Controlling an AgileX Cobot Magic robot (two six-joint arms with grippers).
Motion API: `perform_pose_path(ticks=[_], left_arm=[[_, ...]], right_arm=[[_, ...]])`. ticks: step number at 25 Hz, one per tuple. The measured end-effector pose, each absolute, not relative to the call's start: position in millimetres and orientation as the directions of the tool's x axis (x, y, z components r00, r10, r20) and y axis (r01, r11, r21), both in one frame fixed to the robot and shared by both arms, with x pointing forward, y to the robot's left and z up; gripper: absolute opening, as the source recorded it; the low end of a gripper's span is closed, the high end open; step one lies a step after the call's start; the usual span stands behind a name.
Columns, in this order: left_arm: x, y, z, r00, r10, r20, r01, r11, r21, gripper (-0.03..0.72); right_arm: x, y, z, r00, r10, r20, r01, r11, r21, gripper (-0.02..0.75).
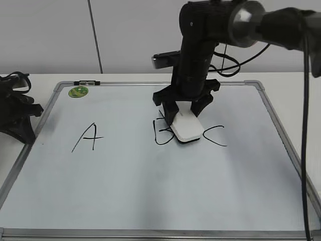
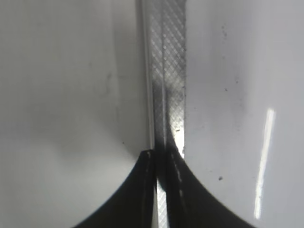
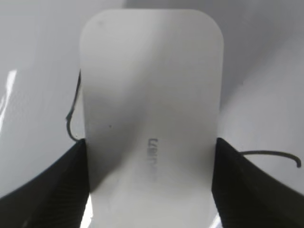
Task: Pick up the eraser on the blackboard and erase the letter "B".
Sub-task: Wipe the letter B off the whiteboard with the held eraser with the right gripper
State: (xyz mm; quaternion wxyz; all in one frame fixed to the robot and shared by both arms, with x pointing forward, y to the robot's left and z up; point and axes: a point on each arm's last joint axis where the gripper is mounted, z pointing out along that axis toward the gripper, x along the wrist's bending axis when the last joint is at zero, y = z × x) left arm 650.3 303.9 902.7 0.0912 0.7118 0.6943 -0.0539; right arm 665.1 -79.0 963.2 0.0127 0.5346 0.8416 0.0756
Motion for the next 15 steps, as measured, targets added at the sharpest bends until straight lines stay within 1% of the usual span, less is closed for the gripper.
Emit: perform_pose_path(ticks=[6,15], left_arm=[[650.3,303.8,902.8,0.029,0.978,-0.205,0.998,-0.018,0.055,0.013],[650.5,303.8,902.8,0.029,0.978,-0.204,0.998,-0.018,0.057,0.013]], right_arm=[[676.4,-73.4,937.8,-0.422,0.905,0.060,0.903,0.413,0.117,0.544],[681.4,-72.4,937.7,-0.378,0.924,0.050,0.919,0.368,0.143,0.544]])
